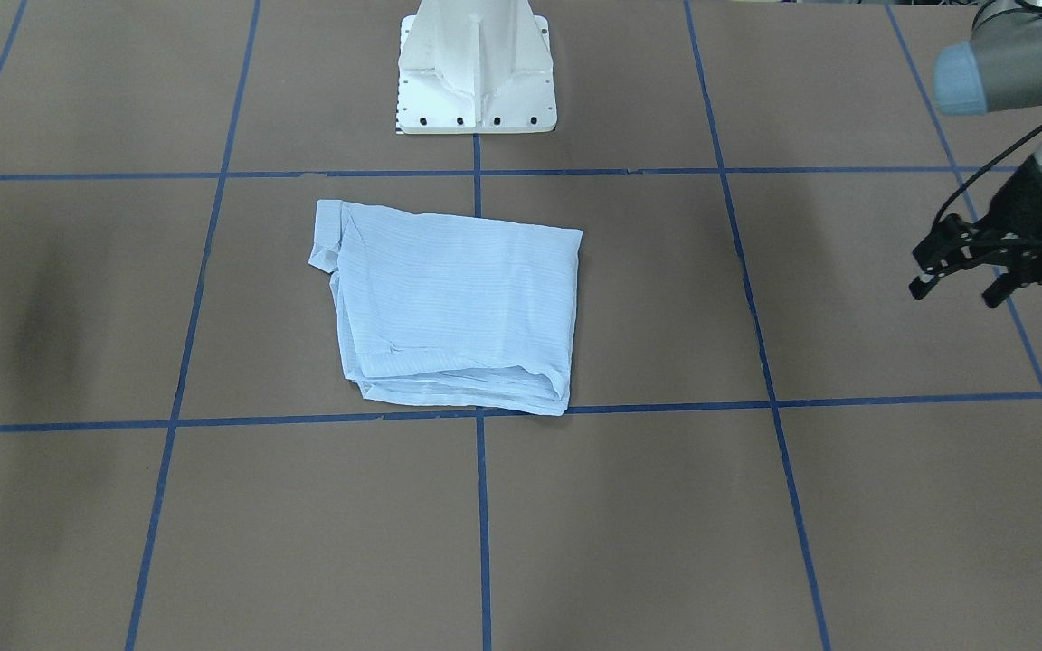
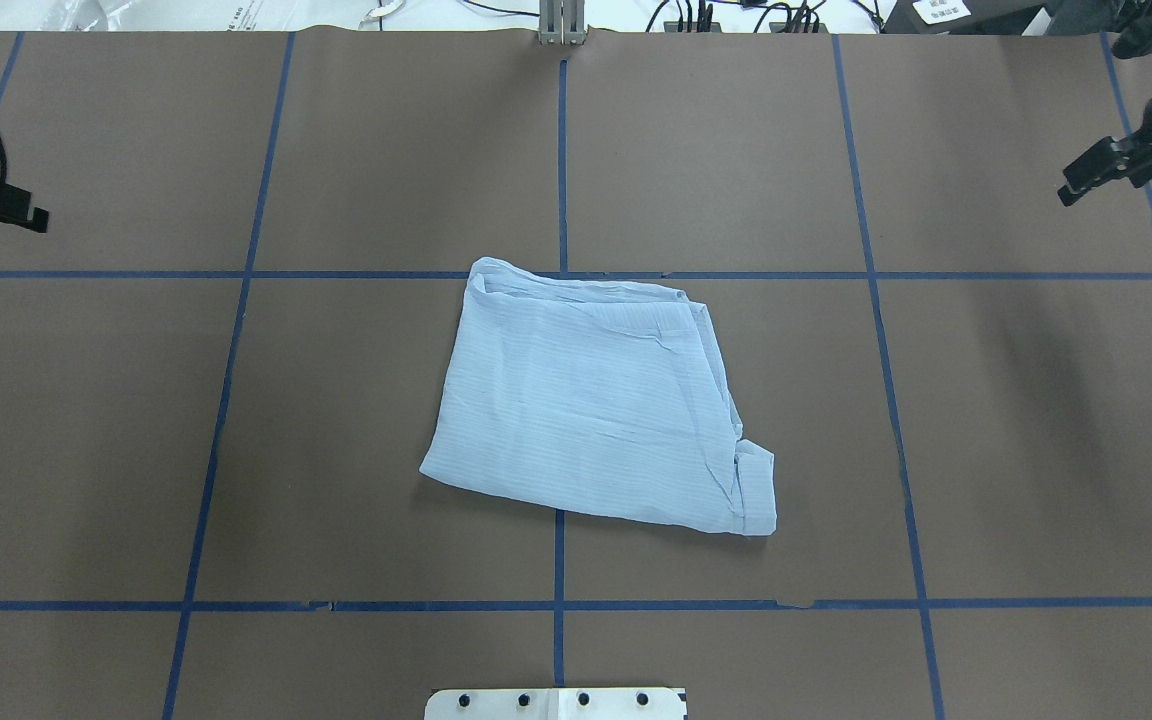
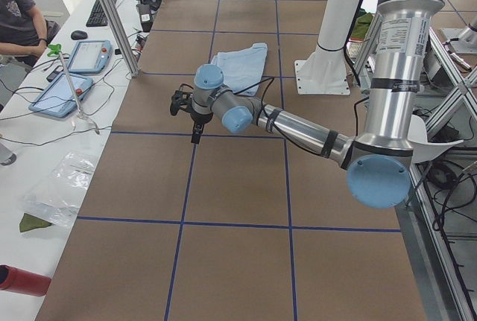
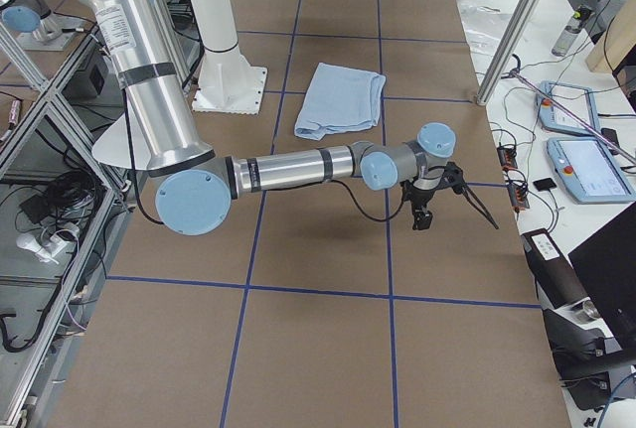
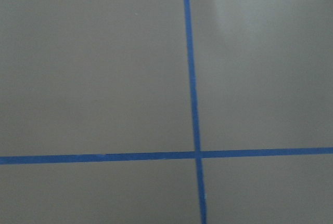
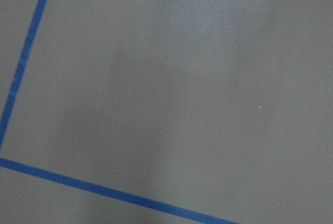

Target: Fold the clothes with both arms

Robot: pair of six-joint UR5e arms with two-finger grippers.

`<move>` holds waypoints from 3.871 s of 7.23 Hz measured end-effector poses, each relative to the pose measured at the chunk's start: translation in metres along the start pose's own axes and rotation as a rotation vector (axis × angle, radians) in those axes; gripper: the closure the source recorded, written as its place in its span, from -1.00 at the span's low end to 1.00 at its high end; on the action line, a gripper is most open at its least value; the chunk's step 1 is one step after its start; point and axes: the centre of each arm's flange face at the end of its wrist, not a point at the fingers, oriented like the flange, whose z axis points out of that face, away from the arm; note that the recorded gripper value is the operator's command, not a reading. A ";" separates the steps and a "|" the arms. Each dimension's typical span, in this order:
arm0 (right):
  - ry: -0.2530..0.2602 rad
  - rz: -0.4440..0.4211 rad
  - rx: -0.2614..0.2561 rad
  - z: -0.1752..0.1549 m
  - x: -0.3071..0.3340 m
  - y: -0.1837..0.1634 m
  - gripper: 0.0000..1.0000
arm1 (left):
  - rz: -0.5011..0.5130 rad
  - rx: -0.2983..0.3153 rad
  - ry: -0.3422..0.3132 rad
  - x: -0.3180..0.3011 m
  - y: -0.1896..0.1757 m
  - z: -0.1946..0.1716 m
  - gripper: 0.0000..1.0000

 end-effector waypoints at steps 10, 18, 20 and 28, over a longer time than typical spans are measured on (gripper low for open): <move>0.002 0.213 0.024 -0.079 0.084 0.137 -1.00 | -0.060 -0.052 -0.111 -0.134 0.049 -0.036 -1.00; -0.107 0.419 -0.035 -0.111 0.081 0.206 -1.00 | -0.027 -0.189 -0.177 -0.243 0.078 -0.053 -1.00; -0.116 0.436 -0.045 -0.106 0.087 0.217 -1.00 | -0.027 -0.184 -0.168 -0.241 0.077 -0.054 -1.00; -0.011 0.416 -0.030 -0.090 0.108 0.236 -1.00 | -0.030 -0.181 -0.121 -0.235 0.077 -0.055 -1.00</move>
